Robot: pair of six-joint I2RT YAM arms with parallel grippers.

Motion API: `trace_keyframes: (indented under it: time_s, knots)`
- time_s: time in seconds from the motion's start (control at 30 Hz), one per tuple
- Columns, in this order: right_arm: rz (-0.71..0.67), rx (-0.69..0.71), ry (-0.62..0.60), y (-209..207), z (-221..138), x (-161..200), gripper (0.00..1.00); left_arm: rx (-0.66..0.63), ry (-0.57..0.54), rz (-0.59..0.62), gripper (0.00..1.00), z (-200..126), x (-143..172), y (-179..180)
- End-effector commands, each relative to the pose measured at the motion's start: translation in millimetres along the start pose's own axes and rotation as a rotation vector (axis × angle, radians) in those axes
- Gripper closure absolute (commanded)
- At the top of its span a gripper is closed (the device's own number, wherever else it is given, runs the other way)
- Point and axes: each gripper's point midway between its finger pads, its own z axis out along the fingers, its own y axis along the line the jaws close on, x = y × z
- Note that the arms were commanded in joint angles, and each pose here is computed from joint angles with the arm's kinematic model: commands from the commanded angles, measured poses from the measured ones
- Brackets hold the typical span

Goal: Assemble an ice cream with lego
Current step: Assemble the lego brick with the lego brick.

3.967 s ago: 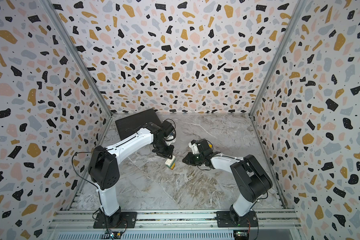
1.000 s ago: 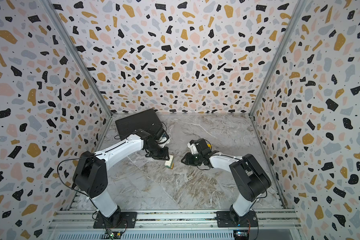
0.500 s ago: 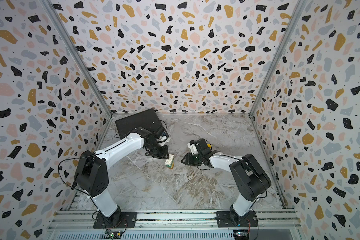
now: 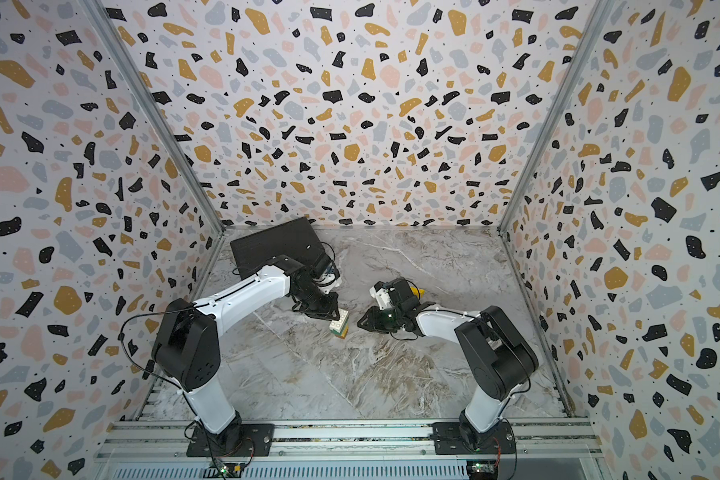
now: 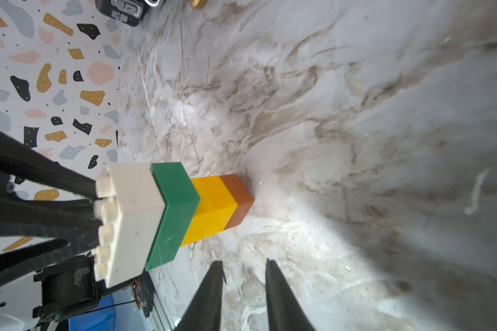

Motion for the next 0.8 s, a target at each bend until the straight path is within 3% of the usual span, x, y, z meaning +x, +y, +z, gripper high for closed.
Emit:
trace_keyframes:
  time_s: [0.0, 0.3, 0.77]
  knots:
    - [-0.014, -0.056, -0.001, 17, 3, -8, 0.72, -0.029, 0.052, -0.045, 0.78, 15, 16, 16]
    - [0.000, -0.116, 0.008, 26, 11, -7, 0.74, -0.007, 0.042, -0.105, 0.84, 27, 34, 20]
    - [0.023, -0.176, 0.019, 33, 21, -6, 0.75, -0.001, 0.066, -0.110, 0.84, 40, 44, 20]
